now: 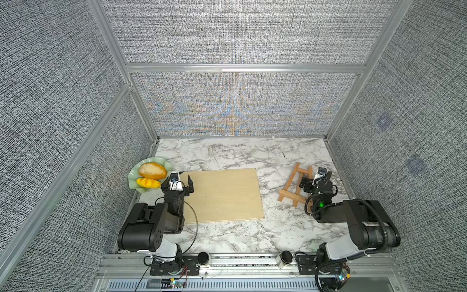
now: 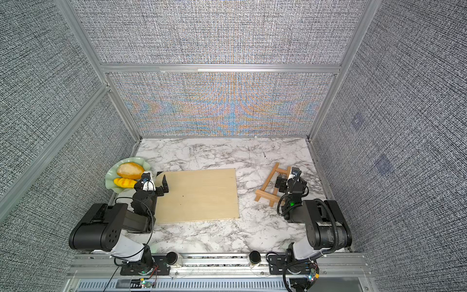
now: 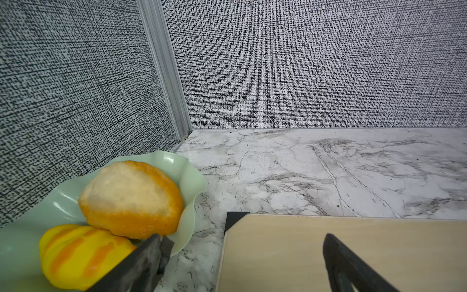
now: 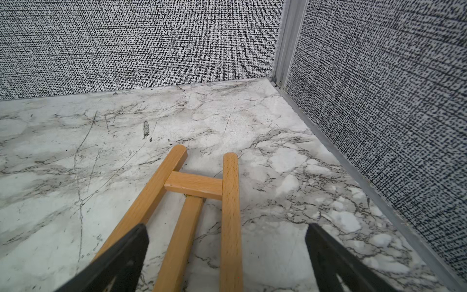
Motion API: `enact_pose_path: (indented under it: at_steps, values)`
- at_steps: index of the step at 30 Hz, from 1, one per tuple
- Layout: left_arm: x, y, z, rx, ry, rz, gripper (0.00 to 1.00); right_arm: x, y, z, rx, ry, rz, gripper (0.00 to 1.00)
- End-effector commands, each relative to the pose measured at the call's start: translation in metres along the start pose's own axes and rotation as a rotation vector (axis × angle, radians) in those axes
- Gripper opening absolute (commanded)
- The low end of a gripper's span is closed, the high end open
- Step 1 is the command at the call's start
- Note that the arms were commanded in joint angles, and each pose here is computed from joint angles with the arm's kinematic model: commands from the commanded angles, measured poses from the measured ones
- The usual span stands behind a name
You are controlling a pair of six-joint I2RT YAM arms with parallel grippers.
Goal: Disassemble the easel
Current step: Reset both arms
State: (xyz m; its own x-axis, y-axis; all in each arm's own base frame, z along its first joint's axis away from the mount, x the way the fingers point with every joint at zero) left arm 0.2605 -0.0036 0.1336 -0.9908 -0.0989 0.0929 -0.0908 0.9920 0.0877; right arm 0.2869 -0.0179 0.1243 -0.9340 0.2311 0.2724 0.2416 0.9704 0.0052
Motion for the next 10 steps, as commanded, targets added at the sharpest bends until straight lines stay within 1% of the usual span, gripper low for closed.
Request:
enact_pose_path:
  at_steps: [1,10]
  values:
    - [-0.0002,0.0004,-0.0037,0.000,-0.021,-0.001,0.99,-0.0009,0.0004,-0.0024,-0.001,-0.011,0.004,0.99]
    - [-0.0002,0.0001,-0.0035,0.000,-0.020,0.000,0.99,-0.0006,0.0003,-0.0024,-0.002,-0.011,0.004,0.99]
Point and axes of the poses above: each gripper's point midway between its finger pads, its own x axis back along the fingers, its own y axis along the line the jaws close on, z = x × y, the point moved 10 cm from there along x, back along the fingers, and after that the axes turned 1 degree about -x, right-handed, at the moved point
